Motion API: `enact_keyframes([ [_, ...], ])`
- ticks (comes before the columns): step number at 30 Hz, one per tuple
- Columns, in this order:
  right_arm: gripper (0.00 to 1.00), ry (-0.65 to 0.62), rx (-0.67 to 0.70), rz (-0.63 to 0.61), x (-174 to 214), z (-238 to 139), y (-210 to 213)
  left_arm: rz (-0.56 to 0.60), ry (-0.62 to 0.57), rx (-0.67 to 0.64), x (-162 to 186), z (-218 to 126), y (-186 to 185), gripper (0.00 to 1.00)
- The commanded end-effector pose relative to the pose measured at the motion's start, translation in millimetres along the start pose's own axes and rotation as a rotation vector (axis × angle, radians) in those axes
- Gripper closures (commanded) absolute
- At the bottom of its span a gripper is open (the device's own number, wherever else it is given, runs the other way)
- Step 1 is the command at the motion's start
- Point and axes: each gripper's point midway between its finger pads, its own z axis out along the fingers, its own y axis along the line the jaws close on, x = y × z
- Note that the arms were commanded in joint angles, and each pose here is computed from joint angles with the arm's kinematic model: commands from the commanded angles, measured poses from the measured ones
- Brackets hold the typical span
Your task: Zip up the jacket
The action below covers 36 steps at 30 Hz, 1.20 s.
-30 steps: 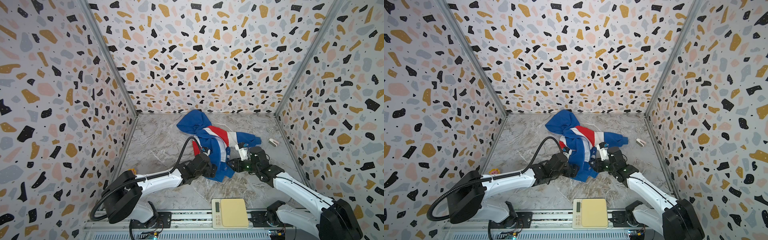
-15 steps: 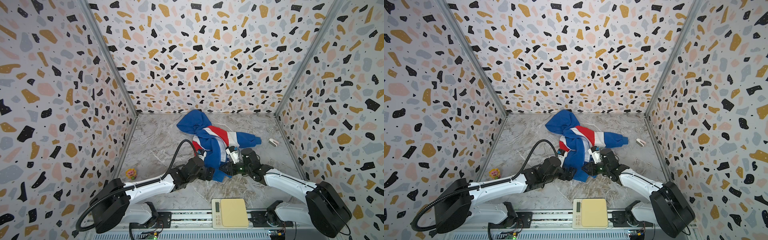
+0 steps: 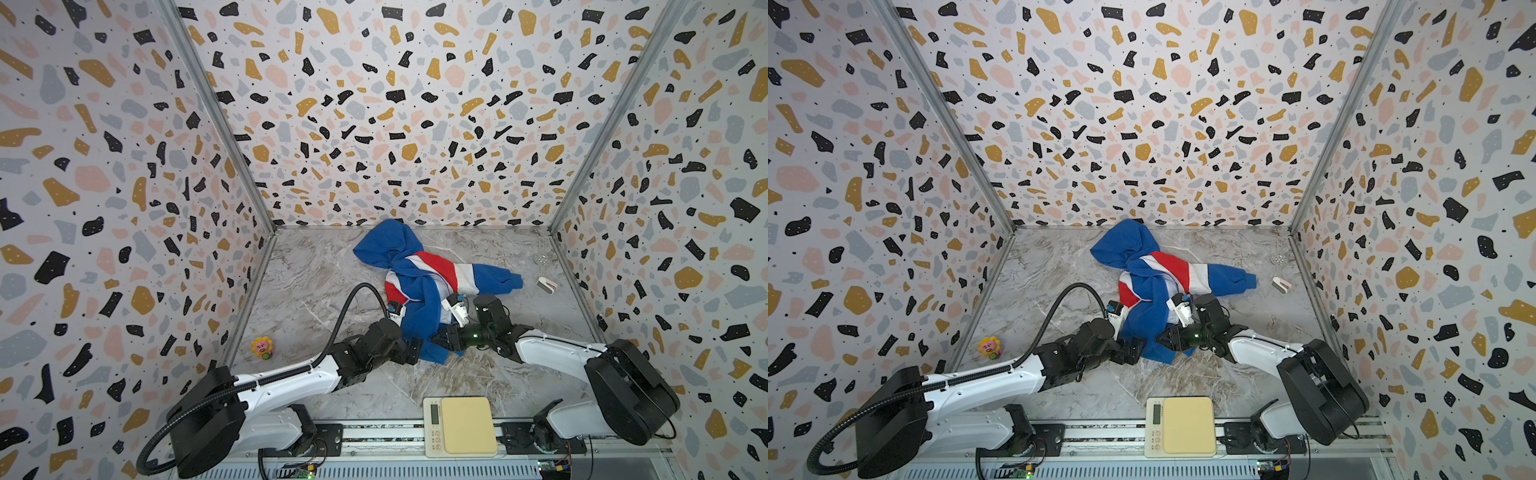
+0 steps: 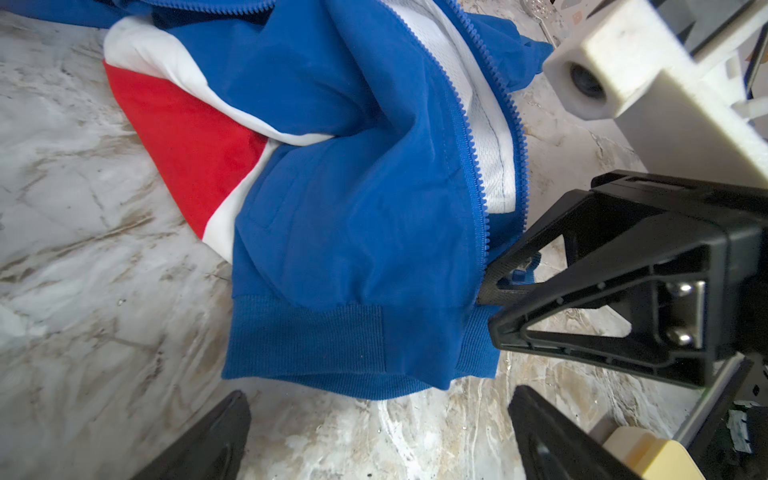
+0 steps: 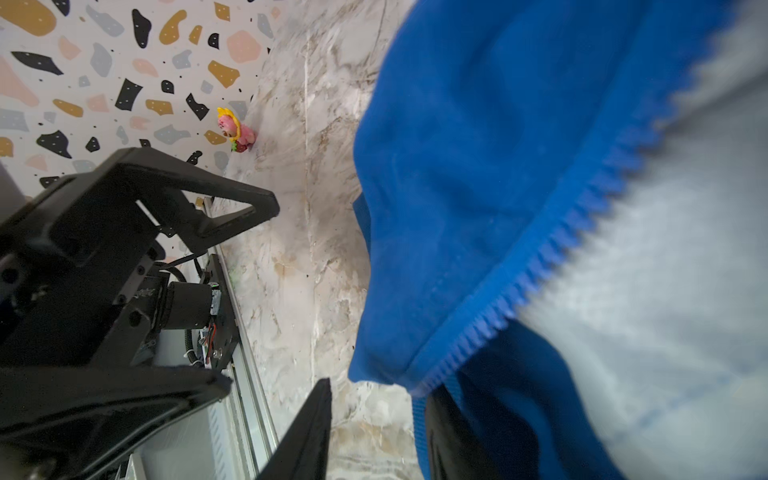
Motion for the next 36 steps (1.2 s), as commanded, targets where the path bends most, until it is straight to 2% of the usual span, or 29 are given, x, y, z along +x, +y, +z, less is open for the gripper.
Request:
enact_keyframes([
  [1, 0.61, -0.009, -0.079, -0.085, -15, 2, 21, -0.007, -0.039, -0.023, -3, -3, 9, 0.01],
  [4, 0.60, 0.001, -0.066, -0.087, -15, 4, 18, -0.010, -0.049, -0.008, -2, -5, 10, 0.00],
  [10, 0.43, 0.031, 0.013, -0.082, -12, 5, 1, -0.023, -0.086, 0.037, -2, -14, 12, 0.00],
  [18, 0.42, 0.028, -0.026, -0.073, -8, 6, -5, -0.042, -0.099, 0.052, 0, -14, 14, 0.00],
  [21, 0.49, 0.030, -0.072, -0.082, -6, 7, 2, -0.044, -0.080, 0.077, 5, -9, 9, 0.00],
  [26, 0.76, 0.027, -0.120, -0.102, -6, 5, 11, -0.048, -0.078, 0.095, 8, -4, 7, 0.02],
  [28, 0.86, 0.031, -0.146, -0.106, -6, 5, 15, -0.057, -0.114, 0.132, 2, -5, 1, 0.03],
  [33, 0.98, 0.018, -0.200, -0.104, -11, 5, 24, -0.061, -0.151, 0.228, -3, -7, -14, 0.05],
  [36, 1.00, 0.007, -0.233, -0.091, -14, 6, 30, -0.057, -0.163, 0.273, -6, -9, -22, 0.05],
])
